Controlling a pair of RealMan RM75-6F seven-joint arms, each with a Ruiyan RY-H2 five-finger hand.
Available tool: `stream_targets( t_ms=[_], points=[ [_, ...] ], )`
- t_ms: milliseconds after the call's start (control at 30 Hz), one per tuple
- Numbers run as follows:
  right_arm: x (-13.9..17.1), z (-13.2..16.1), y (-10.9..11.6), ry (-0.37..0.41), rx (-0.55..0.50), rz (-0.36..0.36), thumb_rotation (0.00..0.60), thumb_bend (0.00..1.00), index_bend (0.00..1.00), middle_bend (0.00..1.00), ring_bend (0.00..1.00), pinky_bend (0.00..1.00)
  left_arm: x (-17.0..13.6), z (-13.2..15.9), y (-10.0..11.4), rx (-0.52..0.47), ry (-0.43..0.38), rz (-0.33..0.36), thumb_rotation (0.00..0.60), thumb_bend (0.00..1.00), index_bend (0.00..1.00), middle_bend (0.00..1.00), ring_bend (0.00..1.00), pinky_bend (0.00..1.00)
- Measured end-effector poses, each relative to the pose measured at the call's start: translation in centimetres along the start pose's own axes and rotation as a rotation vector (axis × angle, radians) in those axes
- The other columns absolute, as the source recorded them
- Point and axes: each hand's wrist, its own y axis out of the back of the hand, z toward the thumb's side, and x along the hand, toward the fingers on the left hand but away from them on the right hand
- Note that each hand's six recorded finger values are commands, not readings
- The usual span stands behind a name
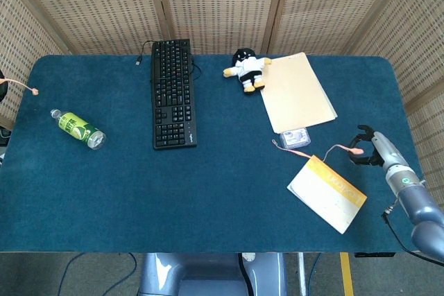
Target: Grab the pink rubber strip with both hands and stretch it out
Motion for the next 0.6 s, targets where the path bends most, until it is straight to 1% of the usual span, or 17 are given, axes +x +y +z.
stream_targets(
  t_ms=[167, 300, 367, 433, 600],
  points=[
    [1.2, -1.4, 0.6, -0.009, 0.002, 0.014, 0.600, 0.59, 0.78, 0.15, 0.00, 0.00, 0.1, 0.3, -0.6, -0.012, 0.000, -0.007, 0.600, 0.45, 0.86, 0.00, 0.00, 0.00],
    [1.7, -0.9, 0.4, 0.021, -0.002, 0.032, 0.600, 0.59, 0.78, 0.15, 0.00, 0.00, -0.1, 0.9, -1.1, -0.029, -0.014, -0.011, 0.600, 0.45, 0.86, 0.00, 0.00, 0.00],
    [1.8, -0.1, 0.0, 0.049, -0.004, 0.045, 0.600, 0.59, 0.78, 0.15, 0.00, 0.00, -0.5, 1.3, -1.3, -0.030, -0.033, -0.012, 0.600, 0.45, 0.86, 0.00, 0.00, 0.00],
    [1.8, 1.9, -0.9, 0.102, -0.014, 0.071, 0.600, 0.59, 0.78, 0.15, 0.00, 0.00, -1.0, 2.0, -1.5, -0.033, -0.061, -0.013, 0.600, 0.45, 0.86, 0.00, 0.00, 0.00],
    [0.6, 6.2, -3.9, 0.206, -0.048, 0.139, 0.600, 0.59, 0.78, 0.15, 0.00, 0.00, -3.4, 4.0, -2.1, -0.045, -0.160, -0.017, 0.600, 0.45, 0.86, 0.00, 0.00, 0.00]
  ],
)
